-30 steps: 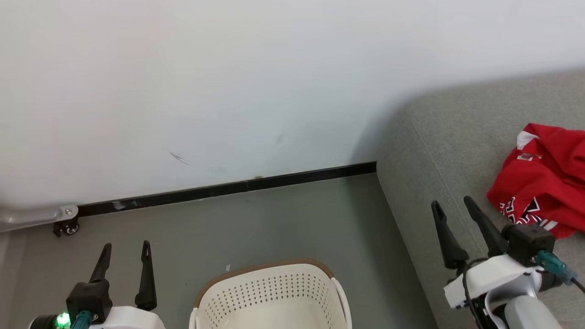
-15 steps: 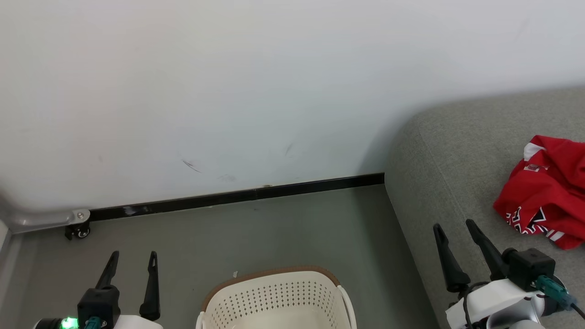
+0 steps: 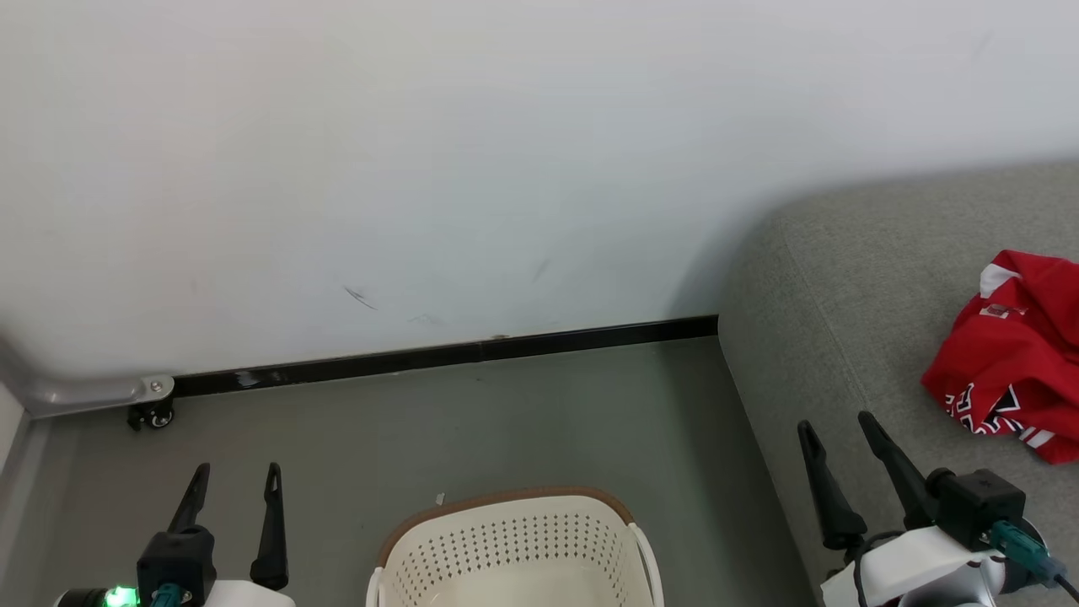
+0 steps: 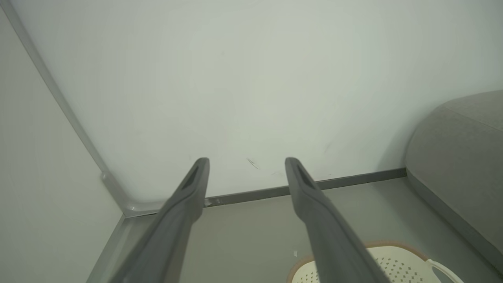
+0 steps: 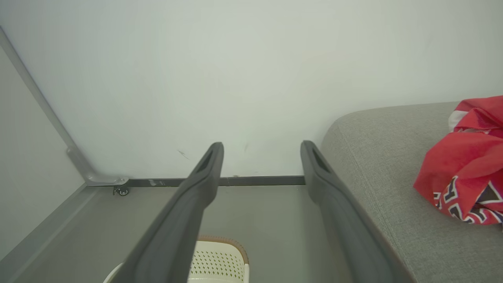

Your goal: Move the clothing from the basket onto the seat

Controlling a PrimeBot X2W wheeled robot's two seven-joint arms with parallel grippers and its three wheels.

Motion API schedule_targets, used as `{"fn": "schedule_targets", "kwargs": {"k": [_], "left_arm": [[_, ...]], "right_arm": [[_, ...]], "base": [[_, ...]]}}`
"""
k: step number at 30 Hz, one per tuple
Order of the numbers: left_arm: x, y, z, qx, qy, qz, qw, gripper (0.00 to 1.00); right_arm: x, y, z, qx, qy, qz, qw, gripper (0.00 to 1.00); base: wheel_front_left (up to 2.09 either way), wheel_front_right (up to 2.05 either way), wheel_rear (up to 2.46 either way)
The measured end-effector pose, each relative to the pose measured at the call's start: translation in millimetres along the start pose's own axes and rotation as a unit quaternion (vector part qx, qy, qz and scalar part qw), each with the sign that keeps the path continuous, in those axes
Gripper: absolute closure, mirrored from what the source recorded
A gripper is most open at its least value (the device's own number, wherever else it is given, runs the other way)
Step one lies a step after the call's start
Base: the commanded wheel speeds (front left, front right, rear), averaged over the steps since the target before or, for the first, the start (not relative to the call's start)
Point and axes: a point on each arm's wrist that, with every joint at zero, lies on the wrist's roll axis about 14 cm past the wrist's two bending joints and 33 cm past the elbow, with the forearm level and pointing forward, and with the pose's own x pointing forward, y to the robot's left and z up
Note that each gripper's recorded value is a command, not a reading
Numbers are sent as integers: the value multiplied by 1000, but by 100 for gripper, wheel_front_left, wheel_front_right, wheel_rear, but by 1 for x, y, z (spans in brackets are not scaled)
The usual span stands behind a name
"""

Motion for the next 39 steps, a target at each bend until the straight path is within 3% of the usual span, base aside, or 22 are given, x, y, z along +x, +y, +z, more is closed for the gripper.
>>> {"fn": "schedule_targets", "kwargs": {"k": [12, 13, 21, 32, 39], "left_arm": [[-1, 4, -4, 4, 6, 5, 1000, 0], [-1, 3, -5, 4, 7, 4, 1000, 100], [-19, -10, -41, -17, 64, 5, 998, 100], [-19, 2, -54, -92, 105, 31, 990, 100], [-19, 4, -59, -147, 122, 40, 981, 100]], "right_arm": [[2, 8, -2, 12, 2, 10, 1000, 0], [2, 8, -2, 12, 2, 10, 1000, 100], [-19, 12, -39, 27, 62, 5, 998, 100], [-18, 13, -34, 95, 49, -7, 994, 100], [-17, 4, -35, 162, 50, -33, 985, 100]], "base": [[0, 0, 0], [0, 0, 0], [0, 0, 0], [0, 0, 0], [0, 0, 0]]}}
